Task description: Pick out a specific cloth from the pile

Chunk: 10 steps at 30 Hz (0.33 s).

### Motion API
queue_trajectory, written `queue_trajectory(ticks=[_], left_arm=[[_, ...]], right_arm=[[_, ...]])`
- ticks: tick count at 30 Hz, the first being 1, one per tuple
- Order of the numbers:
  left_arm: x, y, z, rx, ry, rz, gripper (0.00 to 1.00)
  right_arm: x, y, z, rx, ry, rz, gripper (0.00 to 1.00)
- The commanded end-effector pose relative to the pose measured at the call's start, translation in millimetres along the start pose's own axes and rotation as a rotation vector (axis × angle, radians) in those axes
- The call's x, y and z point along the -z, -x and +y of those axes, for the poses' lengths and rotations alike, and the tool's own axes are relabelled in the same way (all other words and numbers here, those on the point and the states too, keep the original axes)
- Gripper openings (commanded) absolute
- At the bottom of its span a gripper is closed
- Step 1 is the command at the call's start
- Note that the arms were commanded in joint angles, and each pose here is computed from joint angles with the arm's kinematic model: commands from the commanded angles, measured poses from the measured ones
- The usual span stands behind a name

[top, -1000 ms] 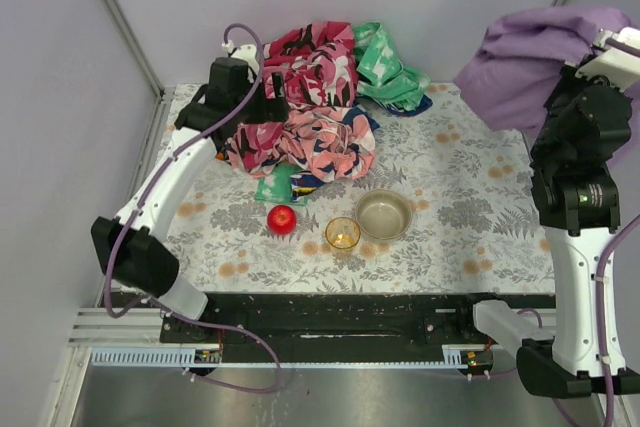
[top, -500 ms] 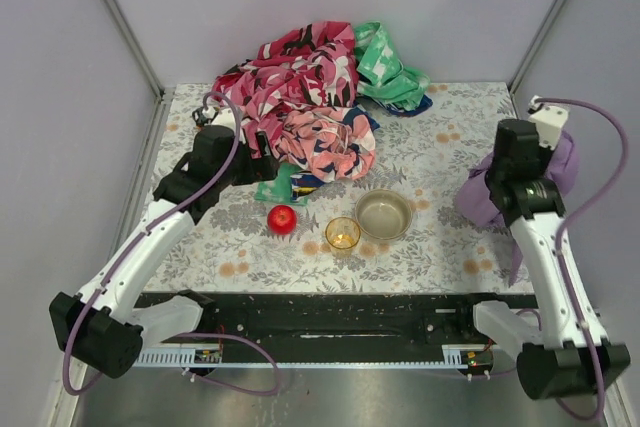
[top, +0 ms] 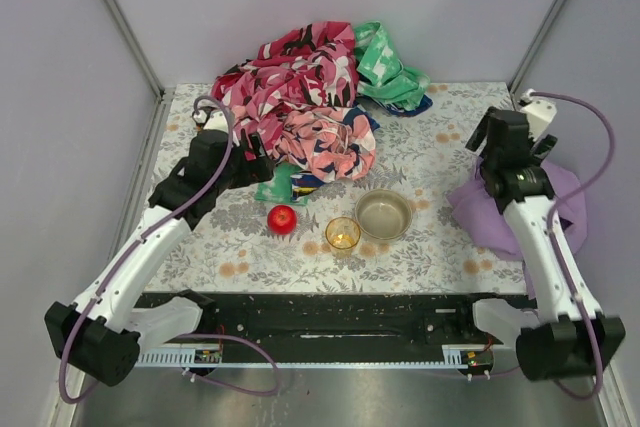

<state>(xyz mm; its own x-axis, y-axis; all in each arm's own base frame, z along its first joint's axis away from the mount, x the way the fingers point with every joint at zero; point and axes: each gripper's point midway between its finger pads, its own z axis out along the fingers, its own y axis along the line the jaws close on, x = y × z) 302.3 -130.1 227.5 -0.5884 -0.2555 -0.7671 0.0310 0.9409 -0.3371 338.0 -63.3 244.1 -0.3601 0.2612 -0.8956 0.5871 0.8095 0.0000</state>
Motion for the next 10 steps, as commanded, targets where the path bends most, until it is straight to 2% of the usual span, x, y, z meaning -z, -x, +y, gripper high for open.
queue_trajectory(ticks=[1,6,10], left_arm=[[18.5,20.5,-2.2,0.042,-0.007,-0.087,0.99],[32.6,27.3,2.2,0.064,0.008,-0.129,0.99],[42.8,29.8,6.7,0.079,0.023,-0.150,0.99]], right_arm=[[70.7,75.8,2.6,-0.224,0.227,-0.238,0.99],[116.2,82.3,-4.3,-0.261,0.400,-0.369,0.99],[126.9,81.3,-4.6,-0.255,0.446,-0.392,0.99]])
